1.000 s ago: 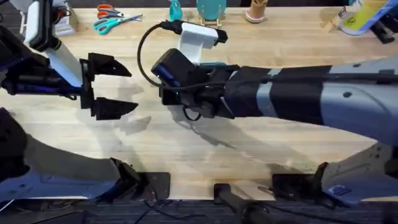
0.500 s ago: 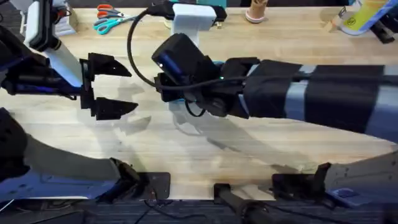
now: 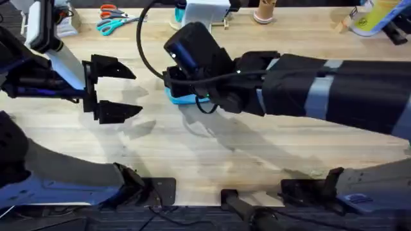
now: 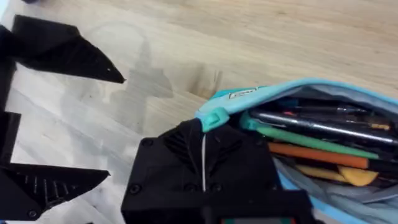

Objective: Unzip the bag, pick up the pens from the table one at a time and place them inside, then zip the bag closed.

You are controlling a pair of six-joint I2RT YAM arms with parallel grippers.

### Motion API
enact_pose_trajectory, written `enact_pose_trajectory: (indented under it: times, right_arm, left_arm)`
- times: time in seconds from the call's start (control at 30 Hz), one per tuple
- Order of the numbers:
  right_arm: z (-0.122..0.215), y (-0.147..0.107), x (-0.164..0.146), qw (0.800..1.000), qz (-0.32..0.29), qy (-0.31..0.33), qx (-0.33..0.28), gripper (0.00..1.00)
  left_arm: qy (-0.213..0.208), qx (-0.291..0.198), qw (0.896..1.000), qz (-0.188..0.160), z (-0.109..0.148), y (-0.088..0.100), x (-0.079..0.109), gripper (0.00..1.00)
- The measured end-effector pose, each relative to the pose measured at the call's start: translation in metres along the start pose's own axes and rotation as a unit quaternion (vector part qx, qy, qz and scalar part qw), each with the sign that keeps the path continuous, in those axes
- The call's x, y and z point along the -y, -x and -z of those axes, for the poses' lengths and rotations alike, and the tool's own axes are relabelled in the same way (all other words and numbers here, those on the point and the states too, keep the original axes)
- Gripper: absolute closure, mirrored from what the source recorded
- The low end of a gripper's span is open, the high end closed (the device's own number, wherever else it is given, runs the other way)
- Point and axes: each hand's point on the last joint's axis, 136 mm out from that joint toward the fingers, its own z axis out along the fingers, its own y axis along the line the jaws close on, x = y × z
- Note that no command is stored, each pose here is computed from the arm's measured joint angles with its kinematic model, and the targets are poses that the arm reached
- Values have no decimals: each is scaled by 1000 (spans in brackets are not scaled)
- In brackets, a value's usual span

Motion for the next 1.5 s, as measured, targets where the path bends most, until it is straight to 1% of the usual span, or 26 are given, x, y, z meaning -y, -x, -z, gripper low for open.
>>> enact_pose_trajectory:
  times: [0.27, 0.47, 0.7, 0.87, 1.27, 1.4, 1.5]
  right_arm:
    - [2, 4, -1, 1000, -2, 3, 6, 971]
    - [2, 4, -1, 1000, -2, 3, 6, 972]
    - [2, 4, -1, 1000, -2, 3, 6, 972]
    - [2, 4, 0, 1000, -2, 2, 6, 971]
    - [2, 5, 0, 1000, -1, 2, 6, 971]
    - [2, 5, 0, 1000, -1, 2, 6, 971]
    - [2, 5, 0, 1000, 0, 2, 6, 971]
  left_arm:
    - [2, -1, 1000, -2, 0, 0, -1, 6]
    - [24, -13, 999, -34, 0, -7, -14, 6]
    - [37, -20, 998, -52, 1, -10, -22, 6]
    - [62, -33, 994, -88, 3, -16, -38, 6]
    - [64, -31, 993, -89, 3, -15, -38, 7]
    - [61, -12, 995, -77, 2, -8, -34, 6]
    - [66, 3, 995, -76, 2, -3, -35, 6]
